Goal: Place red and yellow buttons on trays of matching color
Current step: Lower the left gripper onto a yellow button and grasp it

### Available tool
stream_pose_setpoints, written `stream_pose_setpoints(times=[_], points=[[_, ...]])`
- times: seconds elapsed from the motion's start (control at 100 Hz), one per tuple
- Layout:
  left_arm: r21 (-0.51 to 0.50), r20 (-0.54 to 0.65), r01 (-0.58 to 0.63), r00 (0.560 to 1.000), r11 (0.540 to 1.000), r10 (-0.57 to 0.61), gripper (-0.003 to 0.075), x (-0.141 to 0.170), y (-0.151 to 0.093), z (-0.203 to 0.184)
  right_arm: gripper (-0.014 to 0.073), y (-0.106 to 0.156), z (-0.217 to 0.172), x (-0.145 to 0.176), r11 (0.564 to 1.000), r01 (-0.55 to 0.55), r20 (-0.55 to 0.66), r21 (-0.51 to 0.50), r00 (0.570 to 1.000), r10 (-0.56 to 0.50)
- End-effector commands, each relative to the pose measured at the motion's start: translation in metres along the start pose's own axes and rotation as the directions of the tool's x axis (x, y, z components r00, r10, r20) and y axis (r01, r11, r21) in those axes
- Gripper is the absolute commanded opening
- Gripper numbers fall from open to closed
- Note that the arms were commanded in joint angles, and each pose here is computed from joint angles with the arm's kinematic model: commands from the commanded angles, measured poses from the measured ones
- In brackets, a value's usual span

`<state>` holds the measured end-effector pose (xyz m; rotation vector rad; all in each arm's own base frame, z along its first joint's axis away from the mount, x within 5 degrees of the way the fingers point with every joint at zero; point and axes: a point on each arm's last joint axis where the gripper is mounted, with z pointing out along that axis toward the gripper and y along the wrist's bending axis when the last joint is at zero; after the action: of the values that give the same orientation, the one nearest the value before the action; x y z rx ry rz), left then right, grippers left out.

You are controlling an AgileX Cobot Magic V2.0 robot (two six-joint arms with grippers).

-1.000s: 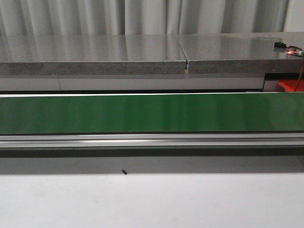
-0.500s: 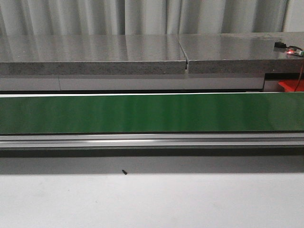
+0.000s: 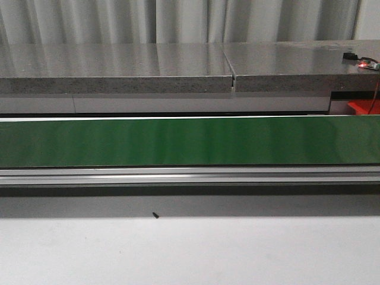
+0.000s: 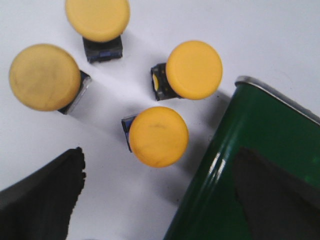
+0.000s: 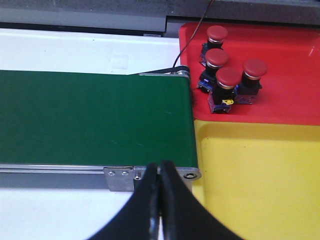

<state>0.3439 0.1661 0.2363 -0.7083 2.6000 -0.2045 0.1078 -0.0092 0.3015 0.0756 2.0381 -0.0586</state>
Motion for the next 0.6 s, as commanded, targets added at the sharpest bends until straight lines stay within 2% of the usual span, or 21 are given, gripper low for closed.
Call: stream_pose_setpoints(times=[0.0, 0.45, 0.59], points=[[0.021, 0.085, 0.01, 0.996, 1.0, -0.012, 0.0564, -0.017, -0.005, -0.015, -0.0067, 0.0, -0.004, -0.014, 1.0, 0.009, 0.098, 0.005, 0.995, -0.009], [0.024, 0.025, 0.031, 0.999, 0.999, -0.031, 0.0564, -0.024, 0.001, 0.019, -0.0067, 0.0, -0.004, -0.014, 1.0, 0.009, 0.098, 0.005, 0.995, -0.009], [0.022, 0.008, 0.036, 0.999, 0.999, -0.036, 0.0489, -0.023, 0.003, 0.027, -0.0067, 0.0, -0.004, -0.014, 1.0, 0.009, 0.098, 0.005, 0.995, -0.009]])
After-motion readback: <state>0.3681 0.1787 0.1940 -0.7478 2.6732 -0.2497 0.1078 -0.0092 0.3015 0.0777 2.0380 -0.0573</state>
